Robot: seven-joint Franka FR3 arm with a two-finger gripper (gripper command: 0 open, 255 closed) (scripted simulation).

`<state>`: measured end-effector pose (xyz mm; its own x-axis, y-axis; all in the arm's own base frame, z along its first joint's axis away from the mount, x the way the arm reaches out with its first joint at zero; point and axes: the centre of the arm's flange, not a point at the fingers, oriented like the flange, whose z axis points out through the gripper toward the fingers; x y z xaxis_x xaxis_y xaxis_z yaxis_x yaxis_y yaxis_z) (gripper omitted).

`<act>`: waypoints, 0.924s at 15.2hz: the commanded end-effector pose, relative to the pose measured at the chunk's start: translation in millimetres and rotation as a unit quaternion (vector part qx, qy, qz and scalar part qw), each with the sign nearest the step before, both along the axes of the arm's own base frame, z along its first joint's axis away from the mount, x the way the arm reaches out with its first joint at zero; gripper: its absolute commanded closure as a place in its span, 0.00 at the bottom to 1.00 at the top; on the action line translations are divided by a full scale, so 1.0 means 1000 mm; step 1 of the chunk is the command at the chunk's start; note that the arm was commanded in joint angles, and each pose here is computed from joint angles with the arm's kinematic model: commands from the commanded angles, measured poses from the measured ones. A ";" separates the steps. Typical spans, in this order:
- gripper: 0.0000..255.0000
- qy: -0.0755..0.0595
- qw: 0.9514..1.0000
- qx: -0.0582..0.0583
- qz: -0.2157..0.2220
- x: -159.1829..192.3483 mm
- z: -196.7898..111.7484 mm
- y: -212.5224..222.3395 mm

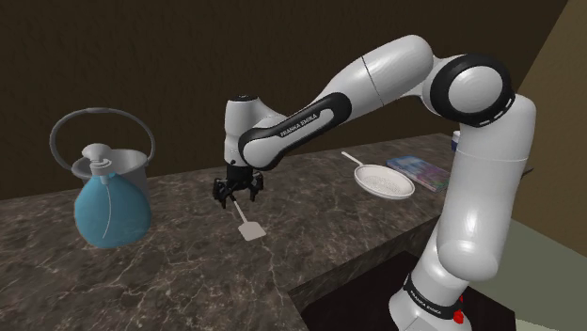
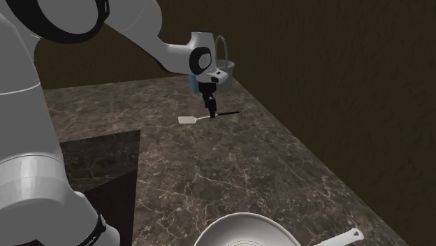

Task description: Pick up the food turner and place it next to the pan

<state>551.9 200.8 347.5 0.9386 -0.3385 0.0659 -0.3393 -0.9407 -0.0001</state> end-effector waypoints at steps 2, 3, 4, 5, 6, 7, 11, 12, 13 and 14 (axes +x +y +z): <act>0.00 0.000 1.000 0.000 0.000 0.001 -0.009 -0.001; 0.00 0.000 1.000 0.000 0.000 0.001 -0.009 -0.001; 0.00 0.000 1.000 0.000 0.000 0.001 -0.009 -0.001; 0.00 0.000 1.000 0.000 0.000 0.001 -0.009 -0.001; 0.00 0.000 1.000 0.000 0.000 0.001 -0.009 -0.001; 0.00 0.000 1.000 0.000 0.000 0.001 -0.009 -0.001; 1.00 0.000 1.000 0.000 0.000 0.001 -0.009 -0.001; 1.00 0.000 1.000 0.000 0.000 0.001 -0.009 -0.001; 1.00 0.000 1.000 0.000 0.000 0.001 -0.009 -0.001; 1.00 0.000 1.000 0.000 0.000 0.001 -0.009 -0.001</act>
<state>552.7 199.6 338.5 0.9386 -0.3386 0.0662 -0.3393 -0.9407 -0.0005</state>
